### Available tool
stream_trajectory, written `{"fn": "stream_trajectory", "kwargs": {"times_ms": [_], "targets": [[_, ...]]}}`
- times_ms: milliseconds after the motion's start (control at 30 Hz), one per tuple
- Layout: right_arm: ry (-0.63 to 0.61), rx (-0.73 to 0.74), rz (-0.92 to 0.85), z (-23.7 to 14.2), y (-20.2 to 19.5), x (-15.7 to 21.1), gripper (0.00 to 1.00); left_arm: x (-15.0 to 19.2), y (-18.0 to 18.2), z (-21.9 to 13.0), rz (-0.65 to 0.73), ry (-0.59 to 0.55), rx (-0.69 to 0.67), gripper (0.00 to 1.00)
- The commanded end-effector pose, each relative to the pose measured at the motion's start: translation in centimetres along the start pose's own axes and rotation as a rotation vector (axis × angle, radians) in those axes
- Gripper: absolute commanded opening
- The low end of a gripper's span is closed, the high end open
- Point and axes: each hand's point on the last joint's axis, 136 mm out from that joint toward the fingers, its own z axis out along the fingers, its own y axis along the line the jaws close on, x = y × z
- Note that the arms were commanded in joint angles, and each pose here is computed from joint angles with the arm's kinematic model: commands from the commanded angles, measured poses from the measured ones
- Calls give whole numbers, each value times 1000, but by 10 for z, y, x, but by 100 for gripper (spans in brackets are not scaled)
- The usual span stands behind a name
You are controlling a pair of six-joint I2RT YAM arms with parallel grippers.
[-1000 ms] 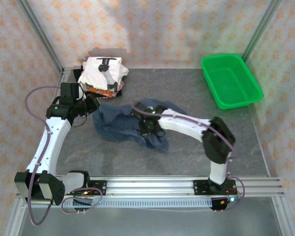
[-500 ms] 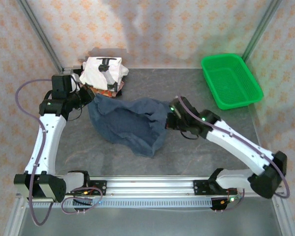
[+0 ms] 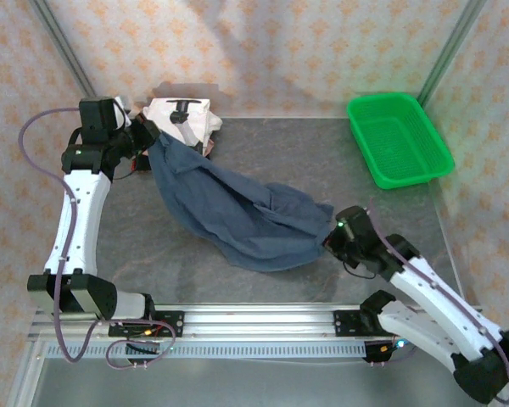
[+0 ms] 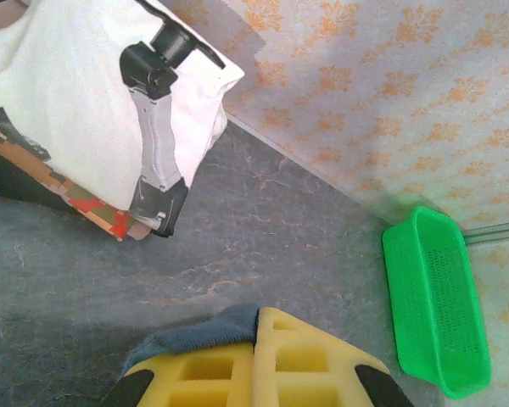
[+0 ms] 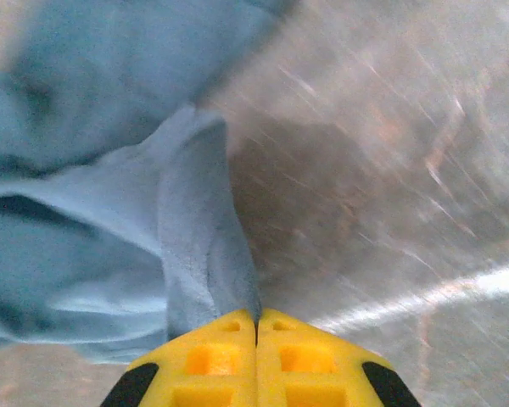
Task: Fold and stack the t-shirts
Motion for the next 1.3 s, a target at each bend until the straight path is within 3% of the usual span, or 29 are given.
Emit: {"fn": "stream_trajectory", "kwargs": {"times_ms": [0,100,233,300,367,567,767,1033,1267], "targets": [[145,105,42,15,-22,27,0,-12,-11,-4,9,-30,45,0],[196,166,-5,24,-24,31,2,-9,-12,-3,16,-17,57,0],[110,196,-124,10,0,3,50,-1,-18,-4,37,2,87,0],[-5,175,-191,-6,24,-26,64,5,-20,-4,48,18,103,0],[-87,162,-243,-17,48,-56,70,12,-22,-4,53,29,112,0],[57,155,-340,37,103,-91,69,23,-20,-10,59,42,111,0],[160,295,-361,100,96,-105,58,27,-18,-16,54,42,104,0],[126,360,-291,138,82,-124,44,30,-14,-18,51,39,89,0],[99,349,-247,151,84,-135,41,32,-12,-20,52,40,79,0]]}}
